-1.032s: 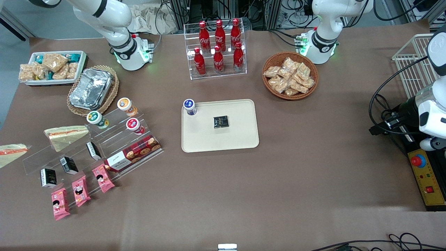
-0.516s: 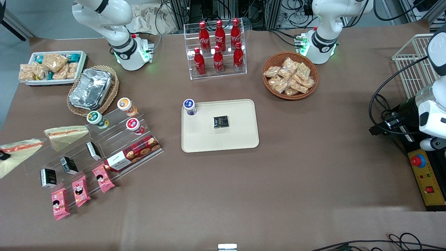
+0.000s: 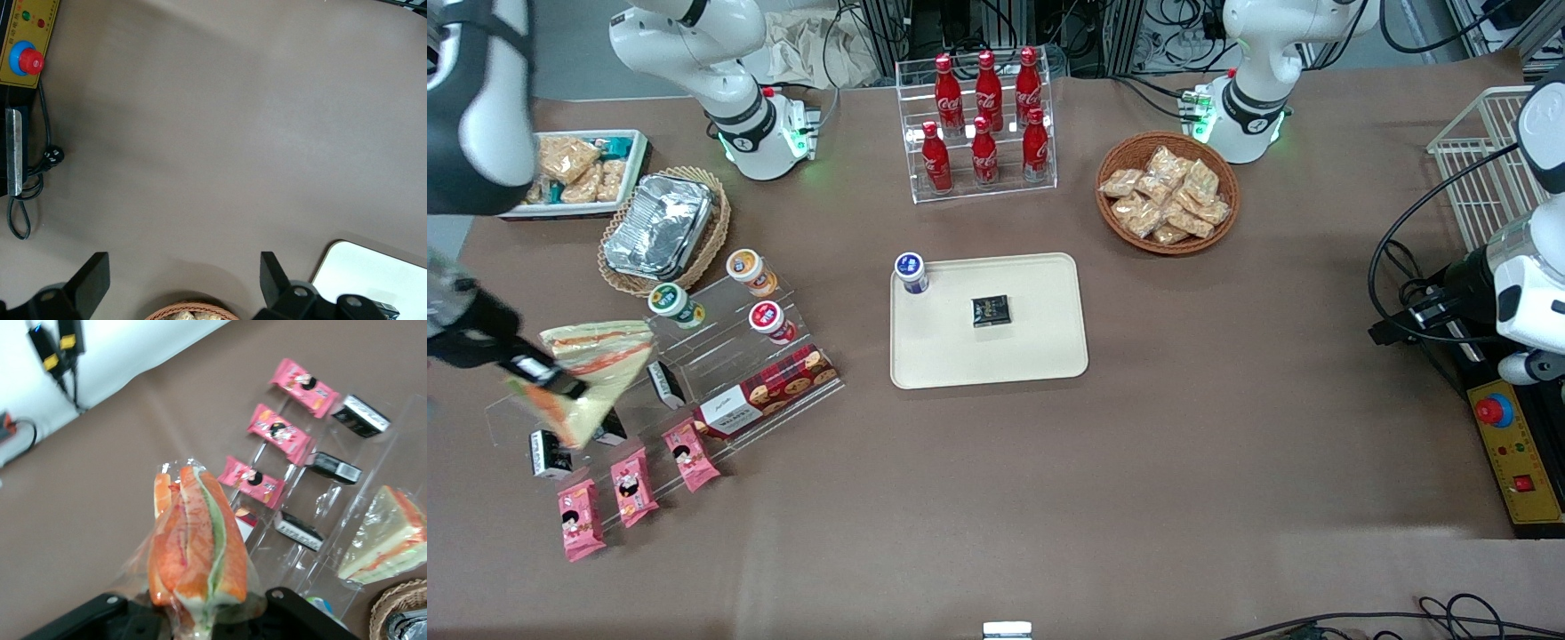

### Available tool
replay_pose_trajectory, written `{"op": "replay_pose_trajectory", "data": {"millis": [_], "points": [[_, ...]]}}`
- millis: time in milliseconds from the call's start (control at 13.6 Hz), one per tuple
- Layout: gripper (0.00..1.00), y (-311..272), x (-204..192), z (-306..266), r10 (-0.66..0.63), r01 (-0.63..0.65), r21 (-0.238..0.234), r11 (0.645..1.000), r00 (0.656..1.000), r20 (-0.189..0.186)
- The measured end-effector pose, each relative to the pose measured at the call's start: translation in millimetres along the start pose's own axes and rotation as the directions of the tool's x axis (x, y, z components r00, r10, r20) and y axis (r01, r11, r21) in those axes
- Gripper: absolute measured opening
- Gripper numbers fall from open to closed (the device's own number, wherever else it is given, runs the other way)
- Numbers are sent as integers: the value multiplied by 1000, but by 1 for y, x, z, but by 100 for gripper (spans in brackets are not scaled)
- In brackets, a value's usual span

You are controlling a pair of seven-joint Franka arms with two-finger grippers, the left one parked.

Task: Place sandwich on tray
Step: 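Carry the held sandwich with the right gripper over the cream tray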

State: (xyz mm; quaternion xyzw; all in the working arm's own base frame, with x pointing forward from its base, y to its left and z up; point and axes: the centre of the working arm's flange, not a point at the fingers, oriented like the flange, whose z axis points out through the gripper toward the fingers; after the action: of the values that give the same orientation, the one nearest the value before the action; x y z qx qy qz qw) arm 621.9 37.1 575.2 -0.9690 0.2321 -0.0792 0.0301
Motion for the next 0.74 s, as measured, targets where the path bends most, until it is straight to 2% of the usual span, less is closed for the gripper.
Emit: {"op": "replay_pose_trajectory", "data": {"millis": [147,368,589,737], "points": [[19,-56,-38,6,-142,141,-59,988,990,-17],[19,-140,-109,26,-347,341,-138,930,938,-19],[19,-194,-165,62,-480,477,-165,863,877,27],[19,-231,-211,92,-580,580,-175,796,813,55]]}}
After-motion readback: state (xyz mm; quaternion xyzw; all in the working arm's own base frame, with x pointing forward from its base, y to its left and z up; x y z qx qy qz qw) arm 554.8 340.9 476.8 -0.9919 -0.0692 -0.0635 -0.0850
